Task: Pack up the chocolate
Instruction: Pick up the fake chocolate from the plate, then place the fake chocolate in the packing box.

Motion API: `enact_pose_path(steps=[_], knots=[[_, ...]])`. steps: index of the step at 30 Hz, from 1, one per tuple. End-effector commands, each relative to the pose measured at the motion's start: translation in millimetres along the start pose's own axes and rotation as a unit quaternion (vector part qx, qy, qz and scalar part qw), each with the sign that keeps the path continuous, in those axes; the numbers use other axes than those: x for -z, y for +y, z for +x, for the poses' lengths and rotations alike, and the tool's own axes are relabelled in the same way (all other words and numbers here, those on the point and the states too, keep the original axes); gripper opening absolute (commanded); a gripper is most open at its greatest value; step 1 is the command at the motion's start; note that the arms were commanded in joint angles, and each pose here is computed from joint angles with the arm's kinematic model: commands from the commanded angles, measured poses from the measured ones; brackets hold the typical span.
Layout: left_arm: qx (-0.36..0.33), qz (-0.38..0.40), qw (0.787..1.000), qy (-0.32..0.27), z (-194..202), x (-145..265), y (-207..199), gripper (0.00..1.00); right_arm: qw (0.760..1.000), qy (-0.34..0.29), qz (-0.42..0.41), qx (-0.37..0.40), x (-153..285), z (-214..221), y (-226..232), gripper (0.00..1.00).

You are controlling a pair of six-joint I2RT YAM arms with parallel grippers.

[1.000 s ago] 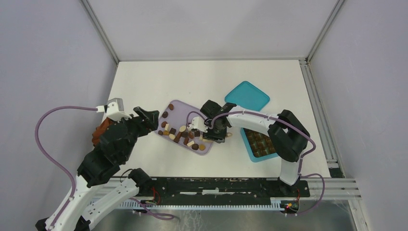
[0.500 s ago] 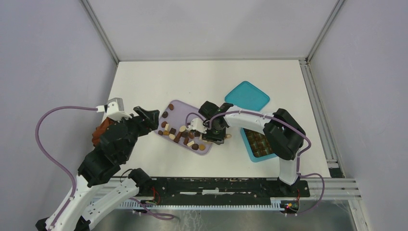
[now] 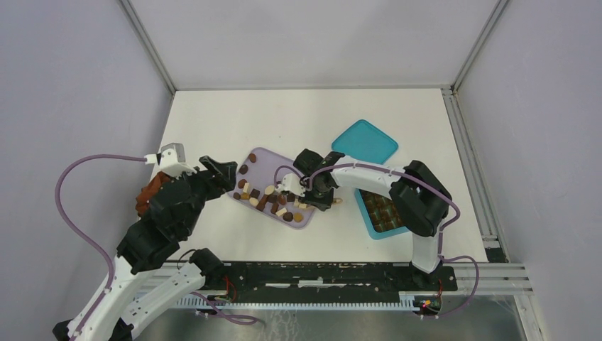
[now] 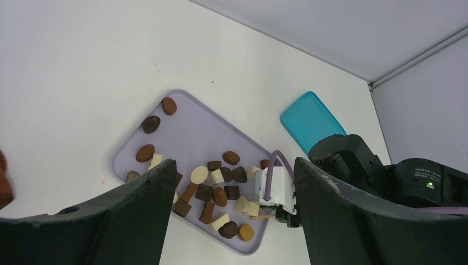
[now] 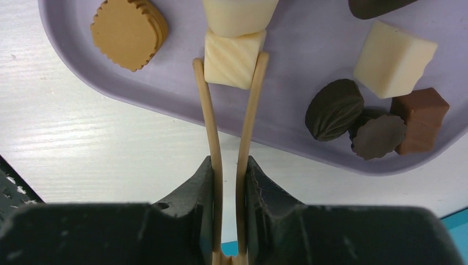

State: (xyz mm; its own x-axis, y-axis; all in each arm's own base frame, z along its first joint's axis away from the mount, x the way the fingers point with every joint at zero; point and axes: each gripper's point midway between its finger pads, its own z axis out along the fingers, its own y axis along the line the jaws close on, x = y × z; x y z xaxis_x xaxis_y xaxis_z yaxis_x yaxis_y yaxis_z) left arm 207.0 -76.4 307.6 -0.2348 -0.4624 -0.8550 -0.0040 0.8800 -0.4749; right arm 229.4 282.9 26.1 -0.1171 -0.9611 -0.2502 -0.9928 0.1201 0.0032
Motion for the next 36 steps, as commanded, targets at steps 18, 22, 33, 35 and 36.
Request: enact_pose_path(steps=[18,22,33,35,36], knots=[[0.032,0.036,0.999,-0.004,3,-21,-28,0.83,0.975,-0.205,0.043,-0.078,137,49,-39,0.14],[0.024,0.047,0.999,0.006,11,-33,-39,0.83,0.971,-0.191,0.07,-0.127,146,96,-45,0.14],[0.037,0.069,0.996,0.042,42,-60,-58,0.9,0.964,-0.11,0.096,-0.223,141,203,-45,0.15],[0.042,0.069,0.996,0.045,45,-62,-59,0.9,0.964,-0.097,0.093,-0.228,136,209,-43,0.15],[0.044,0.071,0.995,0.046,46,-62,-60,0.9,0.965,-0.094,0.088,-0.23,133,211,-42,0.15]])
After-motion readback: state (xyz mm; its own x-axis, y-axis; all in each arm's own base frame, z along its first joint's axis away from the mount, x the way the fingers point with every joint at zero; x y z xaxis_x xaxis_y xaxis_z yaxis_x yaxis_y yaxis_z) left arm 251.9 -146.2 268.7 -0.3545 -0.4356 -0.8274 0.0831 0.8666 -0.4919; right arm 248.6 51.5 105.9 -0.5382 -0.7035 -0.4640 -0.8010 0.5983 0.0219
